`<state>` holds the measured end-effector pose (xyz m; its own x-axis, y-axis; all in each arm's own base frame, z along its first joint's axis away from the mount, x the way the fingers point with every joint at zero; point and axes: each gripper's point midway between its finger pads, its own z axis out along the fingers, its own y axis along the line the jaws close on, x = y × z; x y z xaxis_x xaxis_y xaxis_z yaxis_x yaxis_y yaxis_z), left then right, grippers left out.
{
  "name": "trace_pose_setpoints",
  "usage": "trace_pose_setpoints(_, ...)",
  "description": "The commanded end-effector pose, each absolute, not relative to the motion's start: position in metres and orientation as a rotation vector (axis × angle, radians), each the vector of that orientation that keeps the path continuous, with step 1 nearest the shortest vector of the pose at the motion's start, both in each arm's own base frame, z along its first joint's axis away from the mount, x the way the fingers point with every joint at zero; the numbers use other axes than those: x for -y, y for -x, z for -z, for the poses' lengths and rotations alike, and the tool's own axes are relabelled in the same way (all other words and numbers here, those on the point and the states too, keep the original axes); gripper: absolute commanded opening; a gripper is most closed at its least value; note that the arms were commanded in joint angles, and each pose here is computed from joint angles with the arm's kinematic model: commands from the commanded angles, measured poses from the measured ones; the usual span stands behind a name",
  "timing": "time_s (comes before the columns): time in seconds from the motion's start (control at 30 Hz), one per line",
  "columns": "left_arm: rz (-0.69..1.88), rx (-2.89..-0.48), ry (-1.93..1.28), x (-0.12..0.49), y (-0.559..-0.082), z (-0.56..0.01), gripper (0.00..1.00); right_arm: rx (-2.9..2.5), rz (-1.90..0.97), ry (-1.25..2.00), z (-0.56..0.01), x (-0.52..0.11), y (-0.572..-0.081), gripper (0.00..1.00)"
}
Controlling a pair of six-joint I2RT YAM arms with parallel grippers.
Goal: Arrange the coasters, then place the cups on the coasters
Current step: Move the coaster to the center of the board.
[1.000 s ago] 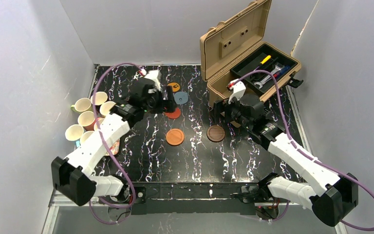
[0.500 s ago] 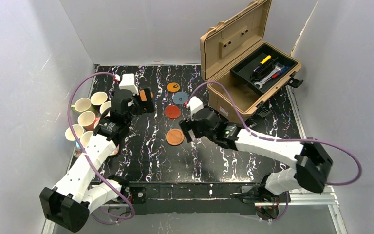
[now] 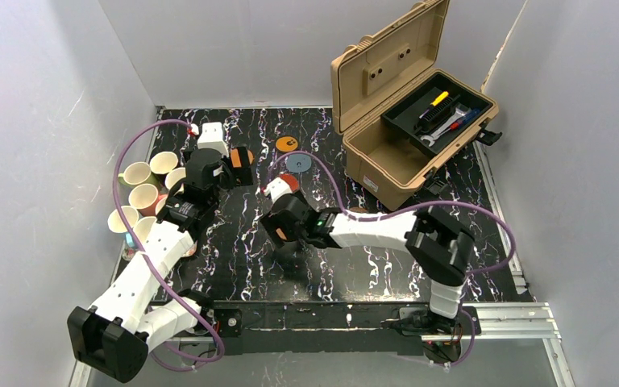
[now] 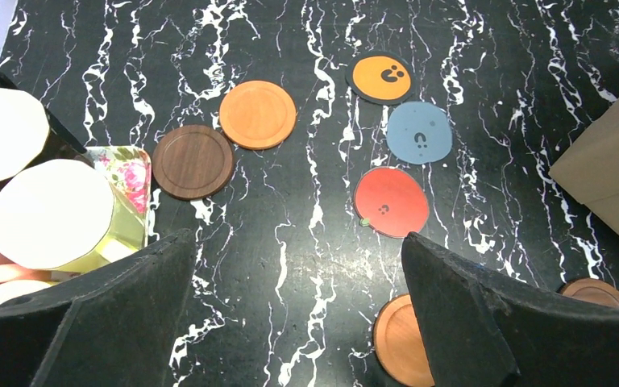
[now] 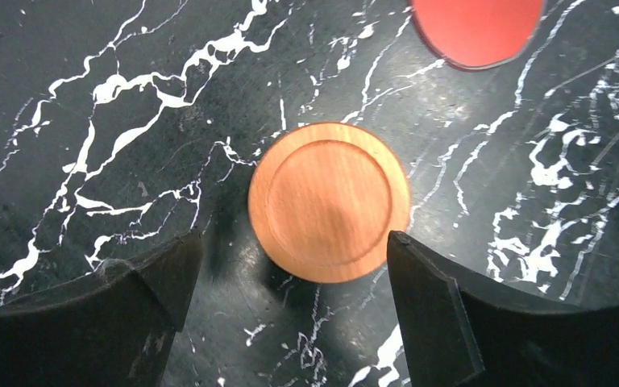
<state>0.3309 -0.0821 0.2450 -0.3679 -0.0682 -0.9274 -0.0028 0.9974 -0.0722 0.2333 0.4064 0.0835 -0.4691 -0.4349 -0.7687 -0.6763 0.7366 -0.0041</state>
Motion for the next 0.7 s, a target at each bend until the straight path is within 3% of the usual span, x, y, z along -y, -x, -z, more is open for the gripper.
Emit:
trace_pose_setpoints(0.0,0.032,-1.913,0.084,0.073,-0.332,-0.261,0.98,-2.135,-0.325,0.860,-0.076,-0.421,-0.234,0.91)
trace_pose_setpoints(0.43,0.040,-1.896,0.093,0.072,-0.329,-0.267,0.98,-2.156,-0.254,0.953,-0.043,-0.440,-0.239,0.71)
trace_pose_setpoints(0.67,0.044,-1.900,0.091,0.073,-0.330,-0.265,0.98,-2.158,-0.207,0.912,-0.038,-0.439,-0.247,0.65)
